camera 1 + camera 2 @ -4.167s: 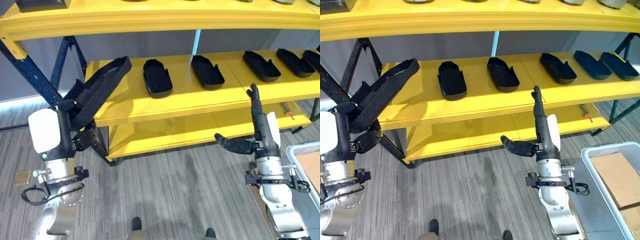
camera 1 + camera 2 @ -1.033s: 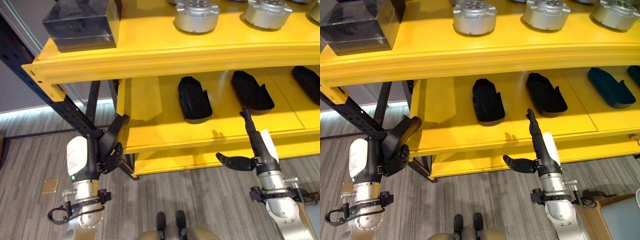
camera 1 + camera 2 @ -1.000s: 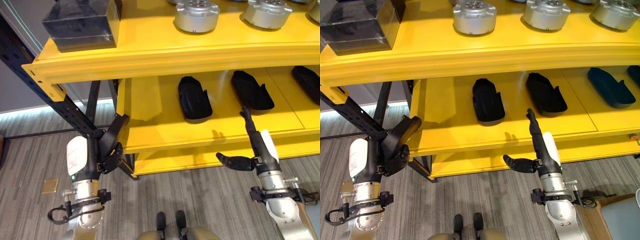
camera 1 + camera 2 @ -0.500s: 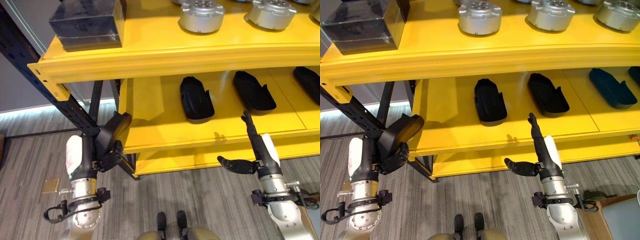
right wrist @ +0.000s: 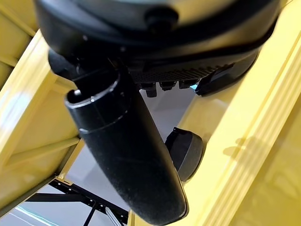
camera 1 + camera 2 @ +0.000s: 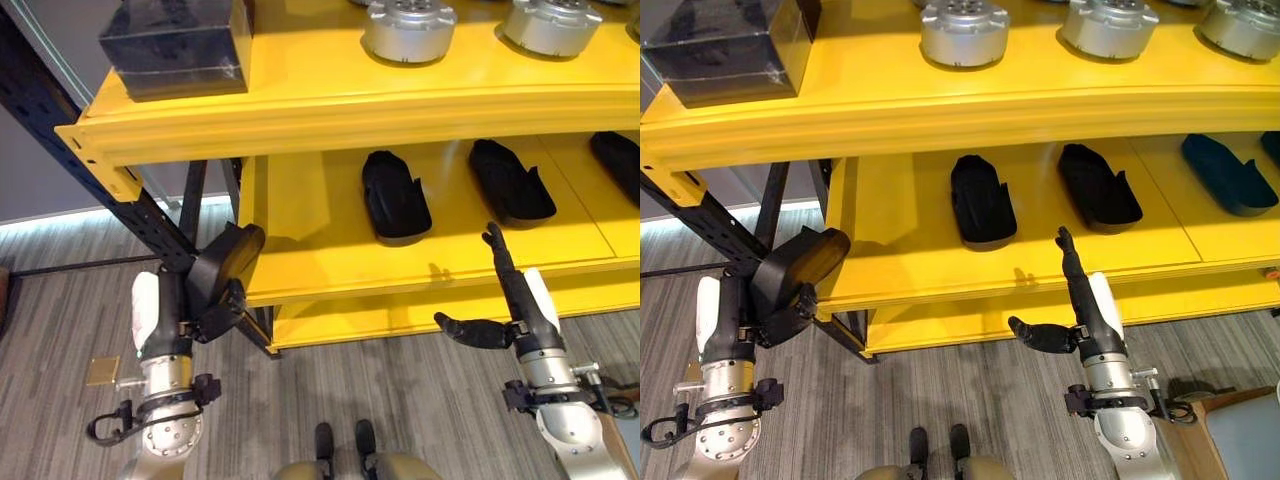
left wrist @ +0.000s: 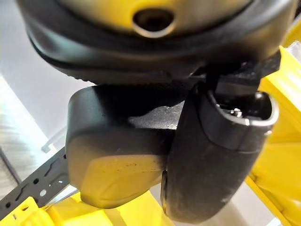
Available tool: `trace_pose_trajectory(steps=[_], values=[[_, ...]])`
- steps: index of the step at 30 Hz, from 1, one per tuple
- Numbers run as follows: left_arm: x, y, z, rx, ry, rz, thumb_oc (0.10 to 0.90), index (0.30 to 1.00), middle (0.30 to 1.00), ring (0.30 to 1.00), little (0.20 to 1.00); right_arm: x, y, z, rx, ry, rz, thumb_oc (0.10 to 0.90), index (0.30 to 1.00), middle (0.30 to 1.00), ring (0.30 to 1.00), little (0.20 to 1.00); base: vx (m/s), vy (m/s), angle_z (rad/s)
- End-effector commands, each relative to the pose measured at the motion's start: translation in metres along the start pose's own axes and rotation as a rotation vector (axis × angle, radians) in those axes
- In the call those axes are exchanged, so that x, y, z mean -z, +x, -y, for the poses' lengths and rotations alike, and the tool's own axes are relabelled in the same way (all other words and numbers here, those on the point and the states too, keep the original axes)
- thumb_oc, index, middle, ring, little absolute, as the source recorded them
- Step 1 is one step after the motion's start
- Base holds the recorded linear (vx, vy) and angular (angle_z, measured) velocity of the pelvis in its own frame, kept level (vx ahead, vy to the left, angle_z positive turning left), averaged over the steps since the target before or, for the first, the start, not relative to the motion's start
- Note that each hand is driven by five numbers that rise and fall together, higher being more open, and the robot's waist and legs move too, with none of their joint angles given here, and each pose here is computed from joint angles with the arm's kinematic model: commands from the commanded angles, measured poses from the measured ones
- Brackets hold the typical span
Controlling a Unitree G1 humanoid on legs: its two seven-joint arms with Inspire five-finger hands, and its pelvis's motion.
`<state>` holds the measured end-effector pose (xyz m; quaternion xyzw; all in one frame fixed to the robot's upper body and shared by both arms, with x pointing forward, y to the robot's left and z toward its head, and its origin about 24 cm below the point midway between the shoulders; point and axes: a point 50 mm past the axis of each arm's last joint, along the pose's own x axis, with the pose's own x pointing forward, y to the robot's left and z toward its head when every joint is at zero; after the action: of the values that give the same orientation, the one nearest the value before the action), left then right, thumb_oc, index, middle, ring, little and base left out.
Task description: Move parts from the plastic box to the shelf.
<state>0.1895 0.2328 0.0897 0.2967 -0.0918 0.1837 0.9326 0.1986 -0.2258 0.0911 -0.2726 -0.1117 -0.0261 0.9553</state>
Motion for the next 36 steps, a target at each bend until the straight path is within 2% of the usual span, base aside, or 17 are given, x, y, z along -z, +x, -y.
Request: trace_pose_trajectory(steps=[1, 13, 27, 36], values=[[-0.099, 0.028, 0.03, 0.187, -0.308, 0.498, 0.4, 0.3, 0.3, 0.3, 0.3, -0.041, 0.013, 0.021, 0.09, 0.002, 0.241, 0.9, 1.0, 1.0, 1.0, 1.0, 0.0, 0.0, 0.0], [-0.104, 0.025, 0.05, 0.329, -0.422, 0.476, 0.4, 0.3, 0.3, 0.3, 0.3, -0.031, 0.006, 0.022, 0.093, 0.002, 0.181, 0.9, 1.0, 1.0, 1.0, 1.0, -0.01, 0.001, 0.01], [-0.102, 0.022, 0.057, 0.421, -0.484, 0.449, 0.4, 0.3, 0.3, 0.3, 0.3, -0.026, 0.005, 0.022, 0.087, 0.014, 0.151, 0.9, 1.0, 1.0, 1.0, 1.0, 0.0, -0.002, -0.22], [-0.083, 0.024, 0.046, 0.352, -0.413, 0.381, 0.4, 0.3, 0.3, 0.3, 0.3, -0.02, 0.002, 0.022, 0.098, 0.015, 0.112, 0.9, 1.0, 1.0, 1.0, 1.0, 0.01, -0.001, -0.2]])
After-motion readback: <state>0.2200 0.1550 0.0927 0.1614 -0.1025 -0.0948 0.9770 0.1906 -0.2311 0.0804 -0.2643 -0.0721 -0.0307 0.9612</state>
